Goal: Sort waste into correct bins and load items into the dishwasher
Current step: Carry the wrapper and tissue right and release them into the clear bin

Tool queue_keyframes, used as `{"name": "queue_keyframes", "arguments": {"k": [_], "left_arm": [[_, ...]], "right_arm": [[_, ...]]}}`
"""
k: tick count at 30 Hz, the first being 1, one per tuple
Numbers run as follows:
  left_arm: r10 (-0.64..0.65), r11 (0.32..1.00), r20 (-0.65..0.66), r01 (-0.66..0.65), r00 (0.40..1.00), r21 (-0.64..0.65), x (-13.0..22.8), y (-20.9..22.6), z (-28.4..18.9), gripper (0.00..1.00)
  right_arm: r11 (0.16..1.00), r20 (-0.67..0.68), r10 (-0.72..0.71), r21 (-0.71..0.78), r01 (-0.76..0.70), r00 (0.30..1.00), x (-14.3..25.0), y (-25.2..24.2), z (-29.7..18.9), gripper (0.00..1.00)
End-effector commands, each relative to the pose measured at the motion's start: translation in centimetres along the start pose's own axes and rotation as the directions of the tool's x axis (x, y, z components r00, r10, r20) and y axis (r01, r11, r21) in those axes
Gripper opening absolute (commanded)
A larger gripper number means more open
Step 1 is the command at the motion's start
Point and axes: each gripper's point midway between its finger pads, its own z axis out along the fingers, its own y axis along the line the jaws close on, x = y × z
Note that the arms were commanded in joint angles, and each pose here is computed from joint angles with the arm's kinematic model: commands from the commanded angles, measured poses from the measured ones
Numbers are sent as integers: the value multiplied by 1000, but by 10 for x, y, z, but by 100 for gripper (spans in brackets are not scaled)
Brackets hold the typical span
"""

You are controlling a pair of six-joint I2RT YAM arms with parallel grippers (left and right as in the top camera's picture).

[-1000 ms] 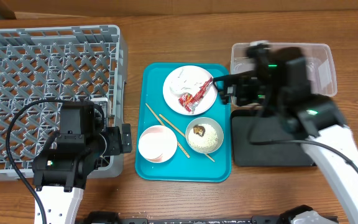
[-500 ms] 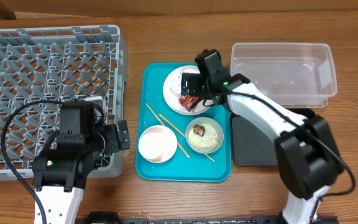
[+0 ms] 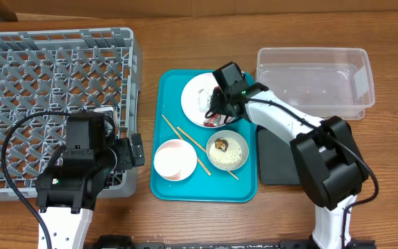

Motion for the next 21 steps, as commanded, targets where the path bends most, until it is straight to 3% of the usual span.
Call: {"name": "queue_keyframes", "arguments": {"k": [1, 3, 6, 11, 12, 13, 15, 21], "left_arm": [[-11, 1000, 33, 10, 999, 9, -10, -2, -7, 100], [-11, 1000, 33, 10, 999, 9, -10, -2, -7, 100], [-11, 1000, 34, 10, 999, 9, -10, -2, -7, 100], [-11, 1000, 34, 10, 999, 9, -10, -2, -7, 100], [-11, 1000, 34, 10, 999, 9, -10, -2, -7, 100], [-11, 1000, 34, 10, 999, 9, -10, -2, -7, 100], [-11, 1000, 34, 10, 999, 9, -10, -2, -7, 100], [-10, 1000, 34, 10, 999, 9, -10, -2, -7, 100]], "right_arm": [[997, 233, 18, -78, 0, 972, -73, 21, -94, 7], [997, 312, 67, -62, -50, 948, -96, 0, -143, 4], [990, 355, 138, -13, -142, 925, -111, -43, -175, 4], [941, 309, 262, 128, -313, 914, -112, -132, -168, 5], [935, 306, 272, 139, -325, 912, -112, -140, -165, 15], [931, 308, 280, 142, -335, 909, -114, -144, -164, 34], [937, 346, 268, 124, -327, 899, -127, -147, -170, 92], [984, 406, 115, 79, -160, 907, -142, -124, -234, 96]]}}
